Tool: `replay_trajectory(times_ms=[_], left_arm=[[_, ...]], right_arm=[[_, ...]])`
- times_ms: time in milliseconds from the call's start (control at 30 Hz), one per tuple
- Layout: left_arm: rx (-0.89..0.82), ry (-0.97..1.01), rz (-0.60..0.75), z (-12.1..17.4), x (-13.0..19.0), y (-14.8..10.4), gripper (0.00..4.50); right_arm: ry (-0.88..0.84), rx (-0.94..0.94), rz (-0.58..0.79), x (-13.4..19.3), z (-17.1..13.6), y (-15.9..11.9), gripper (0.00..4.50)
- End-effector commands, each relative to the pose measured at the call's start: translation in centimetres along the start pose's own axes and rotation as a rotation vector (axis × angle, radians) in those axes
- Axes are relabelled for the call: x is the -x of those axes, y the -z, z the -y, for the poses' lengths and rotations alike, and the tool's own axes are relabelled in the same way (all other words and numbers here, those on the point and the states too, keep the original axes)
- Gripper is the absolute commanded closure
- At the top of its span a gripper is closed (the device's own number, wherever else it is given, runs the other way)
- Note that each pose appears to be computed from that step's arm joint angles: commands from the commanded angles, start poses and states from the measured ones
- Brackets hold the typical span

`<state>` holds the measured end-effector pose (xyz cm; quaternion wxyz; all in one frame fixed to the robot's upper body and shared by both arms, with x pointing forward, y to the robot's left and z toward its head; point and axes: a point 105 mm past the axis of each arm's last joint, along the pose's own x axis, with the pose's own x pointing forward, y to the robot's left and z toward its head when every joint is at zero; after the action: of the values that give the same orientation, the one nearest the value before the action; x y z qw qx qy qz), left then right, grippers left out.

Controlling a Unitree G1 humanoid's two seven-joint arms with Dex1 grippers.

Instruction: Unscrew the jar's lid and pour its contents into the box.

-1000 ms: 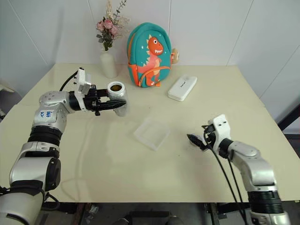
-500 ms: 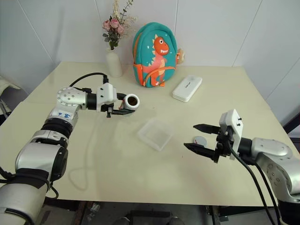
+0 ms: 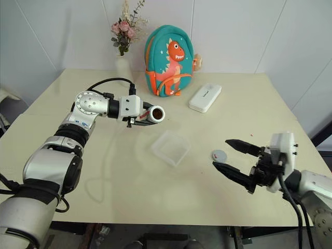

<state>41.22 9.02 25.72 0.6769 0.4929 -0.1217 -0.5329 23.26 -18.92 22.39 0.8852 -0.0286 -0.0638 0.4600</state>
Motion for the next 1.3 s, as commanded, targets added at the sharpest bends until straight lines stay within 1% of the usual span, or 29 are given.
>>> replay_trajectory(times_ms=[33,100,200,300,500,567,633,700,800,900,1067,1133,1300], left_arm=[[-0.112,-0.009,0.005,-1.3,-0.1,-1.7,2.52],[-0.147,0.011,-0.003,-1.0,-0.5,-1.8,2.52],[-0.233,0.023,-0.053,-1.0,-0.9,-1.7,2.52],[-0.365,0.042,-0.128,-1.0,-1.3,-1.5,2.52],[-0.560,-0.009,-0.215,-1.9,-2.2,-1.5,2.52],[-0.627,-0.036,-0.211,-2.2,-2.6,-2.0,2.52],[-0.687,-0.046,-0.180,-2.2,-3.2,-2.9,2.52],[-0.745,-0.026,-0.152,-1.8,-3.7,-3.4,2.52],[-0.786,-0.006,-0.138,-1.3,-4.0,-3.6,2.52],[-0.872,0.021,-0.143,-0.9,-4.4,-3.5,2.52],[-1.031,0.023,-0.181,-0.9,-4.8,-3.0,2.52],[-1.140,0.009,-0.190,-1.2,-5.1,-3.0,2.52],[-1.303,-0.044,-0.141,-1.8,-5.8,-4.2,2.52]], right_arm=[[0.019,0.027,0.008,0.3,-0.5,-0.2,0.03],[0.034,0.020,0.020,0.1,-0.4,-0.2,0.03],[0.045,0.018,0.029,-0.4,-0.3,-0.1,0.03],[0.049,0.015,0.024,-0.7,-0.2,0.2,0.03],[0.049,0.019,0.024,-1.1,0.1,0.2,0.03],[0.049,0.021,0.023,-1.2,0.2,0.2,0.03],[0.048,0.025,0.022,-1.3,0.4,0.2,0.03],[0.044,0.031,0.020,-1.4,0.6,0.2,0.03],[0.044,0.034,0.021,-1.5,0.8,0.2,0.03],[0.035,0.035,0.020,-1.8,0.8,0.3,0.03],[0.029,0.035,0.014,-2.1,1.0,0.5,0.03],[0.025,0.035,0.010,-2.2,1.0,0.6,0.03],[0.017,0.039,0.005,-2.4,1.3,0.6,0.03]])
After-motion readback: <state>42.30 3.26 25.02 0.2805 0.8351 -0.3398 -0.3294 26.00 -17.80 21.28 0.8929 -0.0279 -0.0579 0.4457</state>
